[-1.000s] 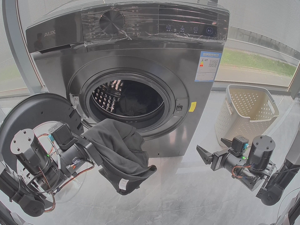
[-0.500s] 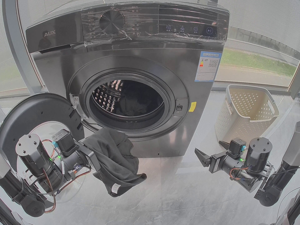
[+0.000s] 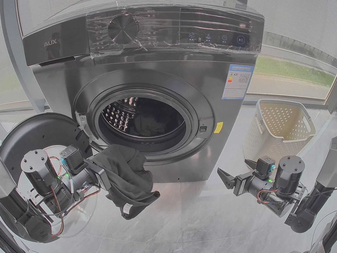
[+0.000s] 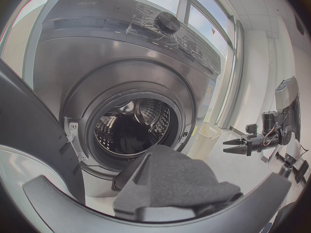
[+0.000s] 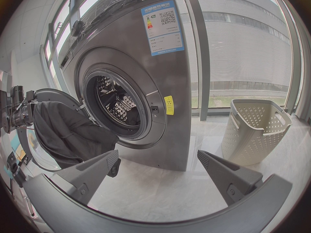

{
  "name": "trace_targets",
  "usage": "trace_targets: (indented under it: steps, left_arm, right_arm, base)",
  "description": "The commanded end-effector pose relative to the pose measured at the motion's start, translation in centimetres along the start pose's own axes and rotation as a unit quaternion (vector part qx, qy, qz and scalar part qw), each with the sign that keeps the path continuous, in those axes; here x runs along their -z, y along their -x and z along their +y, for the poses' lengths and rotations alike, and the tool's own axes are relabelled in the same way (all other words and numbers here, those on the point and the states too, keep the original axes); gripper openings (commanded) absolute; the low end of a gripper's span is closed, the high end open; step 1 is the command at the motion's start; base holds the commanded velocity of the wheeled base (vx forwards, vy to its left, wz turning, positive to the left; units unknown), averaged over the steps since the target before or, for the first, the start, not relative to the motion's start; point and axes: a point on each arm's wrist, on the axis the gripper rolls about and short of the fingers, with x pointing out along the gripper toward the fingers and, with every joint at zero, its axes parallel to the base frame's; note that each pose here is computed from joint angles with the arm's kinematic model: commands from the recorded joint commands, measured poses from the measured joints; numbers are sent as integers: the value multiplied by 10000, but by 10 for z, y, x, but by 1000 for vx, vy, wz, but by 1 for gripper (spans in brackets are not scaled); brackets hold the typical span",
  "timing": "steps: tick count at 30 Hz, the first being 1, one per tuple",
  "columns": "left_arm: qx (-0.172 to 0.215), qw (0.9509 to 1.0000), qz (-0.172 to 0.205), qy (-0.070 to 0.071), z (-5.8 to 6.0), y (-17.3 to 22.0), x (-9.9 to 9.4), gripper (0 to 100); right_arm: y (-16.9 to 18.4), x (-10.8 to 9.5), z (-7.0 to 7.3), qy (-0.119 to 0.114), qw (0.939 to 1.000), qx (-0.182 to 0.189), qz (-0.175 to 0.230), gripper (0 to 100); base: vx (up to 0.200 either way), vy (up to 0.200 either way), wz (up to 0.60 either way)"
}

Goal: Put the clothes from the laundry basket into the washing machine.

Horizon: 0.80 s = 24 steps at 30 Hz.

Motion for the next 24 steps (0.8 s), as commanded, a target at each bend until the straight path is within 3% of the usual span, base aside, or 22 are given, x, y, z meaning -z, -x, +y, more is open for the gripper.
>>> trace_targets:
  steps: [1,4,14,24]
  left_arm:
    - [13,10000,0,19,0,-1,1,0]
    - [12,10000,16,-4,-1,-2,1,0]
    - [52,10000,-20,18,-3,-3,0,0]
    - [518,9987,32,17,-24,-16,5,0]
  right_arm:
    - [0,0,2,5,10000,-33,-1,100]
    - [0,1,3,-11,10000,-39,14,100]
    - [2,1,10,-34,9999,-161,4,100]
    - [6,1,16,-19,9996,-279,-13,100]
  base:
    - [200,0,0]
    - [200,0,0]
    - [0,0,0]
    - [0,0,0]
